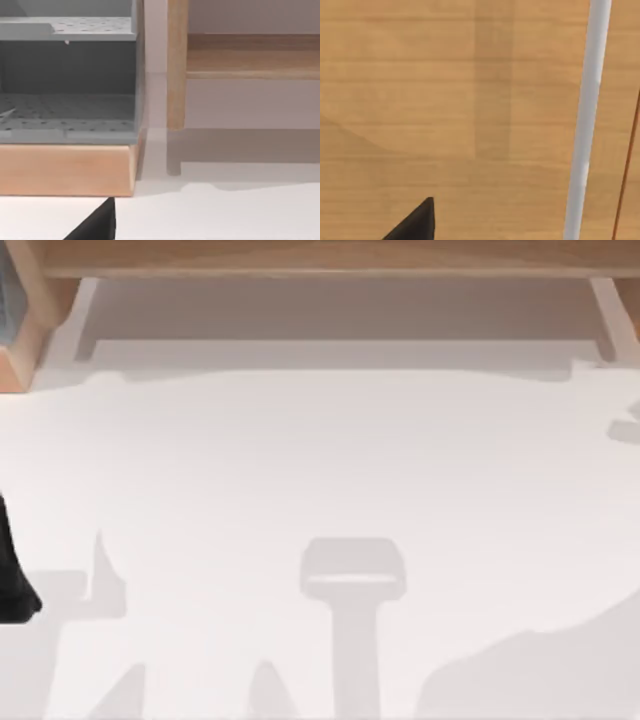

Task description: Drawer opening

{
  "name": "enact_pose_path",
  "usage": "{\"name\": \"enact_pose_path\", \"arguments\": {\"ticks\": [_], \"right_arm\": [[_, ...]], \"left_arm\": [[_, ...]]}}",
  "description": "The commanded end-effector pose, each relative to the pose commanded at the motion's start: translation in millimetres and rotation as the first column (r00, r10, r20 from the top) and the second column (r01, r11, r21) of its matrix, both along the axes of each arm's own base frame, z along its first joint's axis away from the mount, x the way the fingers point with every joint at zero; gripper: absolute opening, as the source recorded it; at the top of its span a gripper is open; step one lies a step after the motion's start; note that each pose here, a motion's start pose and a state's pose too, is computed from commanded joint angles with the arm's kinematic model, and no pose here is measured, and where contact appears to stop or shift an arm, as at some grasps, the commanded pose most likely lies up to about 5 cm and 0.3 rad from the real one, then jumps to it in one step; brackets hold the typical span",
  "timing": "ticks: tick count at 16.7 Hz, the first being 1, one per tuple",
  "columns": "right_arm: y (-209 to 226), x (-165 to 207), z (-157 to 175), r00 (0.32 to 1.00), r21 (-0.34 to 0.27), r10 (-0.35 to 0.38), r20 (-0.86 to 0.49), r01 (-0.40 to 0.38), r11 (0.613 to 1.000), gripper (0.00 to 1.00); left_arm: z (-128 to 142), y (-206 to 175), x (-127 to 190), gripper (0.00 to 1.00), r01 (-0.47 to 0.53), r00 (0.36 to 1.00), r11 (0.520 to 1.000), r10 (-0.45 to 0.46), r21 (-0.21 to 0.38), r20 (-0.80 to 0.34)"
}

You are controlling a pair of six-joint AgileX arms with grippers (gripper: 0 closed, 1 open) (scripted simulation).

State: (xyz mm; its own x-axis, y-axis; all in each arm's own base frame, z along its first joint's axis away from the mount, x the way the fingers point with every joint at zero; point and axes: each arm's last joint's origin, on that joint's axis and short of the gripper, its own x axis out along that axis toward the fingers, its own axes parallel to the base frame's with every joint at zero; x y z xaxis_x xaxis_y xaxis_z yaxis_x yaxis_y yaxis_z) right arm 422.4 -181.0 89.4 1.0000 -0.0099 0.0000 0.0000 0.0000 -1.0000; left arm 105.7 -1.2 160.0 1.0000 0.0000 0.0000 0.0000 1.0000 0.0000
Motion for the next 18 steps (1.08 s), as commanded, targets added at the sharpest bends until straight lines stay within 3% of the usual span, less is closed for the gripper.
{"name": "enact_pose_path", "arguments": {"ticks": [6, 18], "right_arm": [[0.3, 5.8, -0.2, 1.000, 0.000, 0.000, 0.000, 0.000, 1.000, 1.00], [0.3, 5.8, -0.2, 1.000, 0.000, 0.000, 0.000, 0.000, 1.000, 0.10]], "left_arm": [[0.0, 0.0, 0.0, 1.00, 0.000, 1.000, 1.000, 0.000, 0.000, 0.000], [0.0, 0.0, 0.0, 1.00, 0.000, 1.000, 1.000, 0.000, 0.000, 0.000]]}}
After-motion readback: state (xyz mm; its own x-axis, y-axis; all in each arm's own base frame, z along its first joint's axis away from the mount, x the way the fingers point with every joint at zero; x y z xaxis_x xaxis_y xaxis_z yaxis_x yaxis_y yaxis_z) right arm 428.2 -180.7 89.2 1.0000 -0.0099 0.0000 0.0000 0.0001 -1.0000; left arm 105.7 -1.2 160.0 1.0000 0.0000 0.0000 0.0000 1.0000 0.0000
